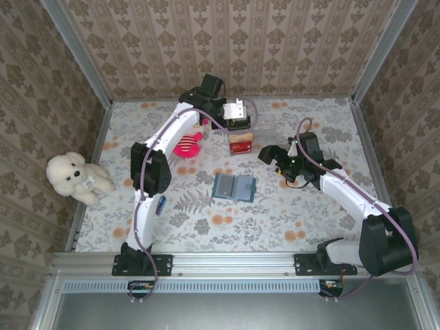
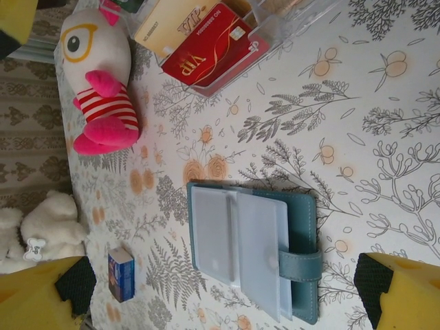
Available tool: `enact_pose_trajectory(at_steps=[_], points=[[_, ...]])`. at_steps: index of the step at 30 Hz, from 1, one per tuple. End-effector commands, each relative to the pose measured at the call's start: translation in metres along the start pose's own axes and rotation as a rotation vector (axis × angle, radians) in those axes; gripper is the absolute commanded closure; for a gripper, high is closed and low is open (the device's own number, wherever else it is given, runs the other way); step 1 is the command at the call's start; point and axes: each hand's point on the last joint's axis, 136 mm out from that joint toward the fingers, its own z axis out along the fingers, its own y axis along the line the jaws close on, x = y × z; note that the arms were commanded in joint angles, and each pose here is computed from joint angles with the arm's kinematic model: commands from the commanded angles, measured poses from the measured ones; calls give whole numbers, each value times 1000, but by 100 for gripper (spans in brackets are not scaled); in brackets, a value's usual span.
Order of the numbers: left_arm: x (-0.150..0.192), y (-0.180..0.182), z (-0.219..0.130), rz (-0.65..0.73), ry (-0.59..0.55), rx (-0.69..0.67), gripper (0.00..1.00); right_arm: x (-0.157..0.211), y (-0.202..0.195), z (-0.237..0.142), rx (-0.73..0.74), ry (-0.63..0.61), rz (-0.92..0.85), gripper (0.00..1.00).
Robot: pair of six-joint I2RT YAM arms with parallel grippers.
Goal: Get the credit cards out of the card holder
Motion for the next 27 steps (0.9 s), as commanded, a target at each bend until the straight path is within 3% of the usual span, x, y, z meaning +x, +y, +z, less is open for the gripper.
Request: enact_pose_trajectory(at_steps=[1,12,21,27], points=[[10,-6,15,43,47,26,100,7,-1,2,-8,46,19,0],[16,10,30,22,109,-61,100,10,-6,9,-34,40,57,0],[-1,13,20,21,41,-56,100,12,-9,10,-28,42,63,0],[4,14,28,27,61,-61,100,13,-12,11,-25,43,68,0]])
